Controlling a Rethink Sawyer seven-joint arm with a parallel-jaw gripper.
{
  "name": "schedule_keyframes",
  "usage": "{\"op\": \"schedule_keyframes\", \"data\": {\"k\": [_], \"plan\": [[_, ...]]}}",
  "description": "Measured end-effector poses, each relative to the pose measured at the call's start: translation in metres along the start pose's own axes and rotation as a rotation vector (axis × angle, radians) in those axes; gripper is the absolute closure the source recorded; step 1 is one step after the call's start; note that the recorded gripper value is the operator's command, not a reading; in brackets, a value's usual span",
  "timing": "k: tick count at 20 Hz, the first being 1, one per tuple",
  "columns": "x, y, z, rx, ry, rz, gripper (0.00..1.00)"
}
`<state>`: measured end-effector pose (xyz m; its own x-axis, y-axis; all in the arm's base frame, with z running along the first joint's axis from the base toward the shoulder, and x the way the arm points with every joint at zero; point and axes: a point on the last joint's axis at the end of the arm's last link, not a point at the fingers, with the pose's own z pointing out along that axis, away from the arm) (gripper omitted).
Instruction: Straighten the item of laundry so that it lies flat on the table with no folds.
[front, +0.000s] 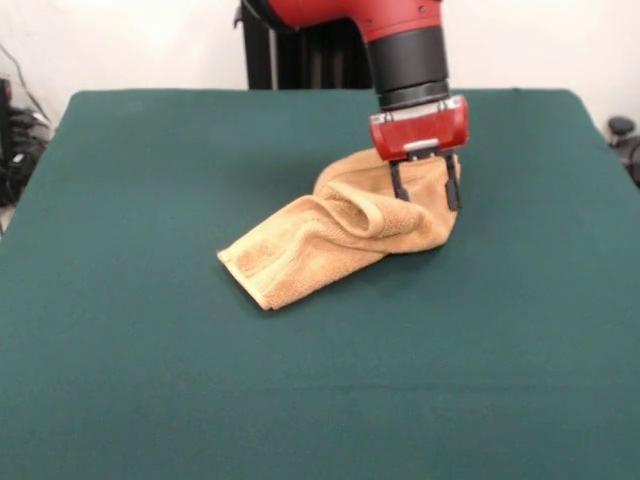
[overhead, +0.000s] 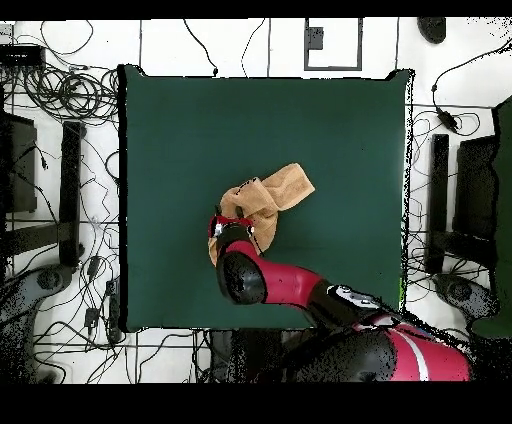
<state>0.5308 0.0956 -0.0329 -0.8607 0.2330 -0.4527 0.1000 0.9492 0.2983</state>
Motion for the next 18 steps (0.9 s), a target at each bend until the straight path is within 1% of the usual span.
{"op": "schedule_keyframes", "data": {"k": [4,9,11,15,18], "plan": [[0.005,0.002,0.003,-0.019,-0.020,0.022,0.00],[0.017,0.007,0.010,-0.058,-0.054,0.026,0.00],[0.021,0.010,0.013,-0.065,-0.082,0.032,0.00],[0.023,0.014,0.015,-0.073,-0.113,0.040,0.00],[0.025,0.017,0.017,-0.084,-0.115,0.046,0.00]]}}
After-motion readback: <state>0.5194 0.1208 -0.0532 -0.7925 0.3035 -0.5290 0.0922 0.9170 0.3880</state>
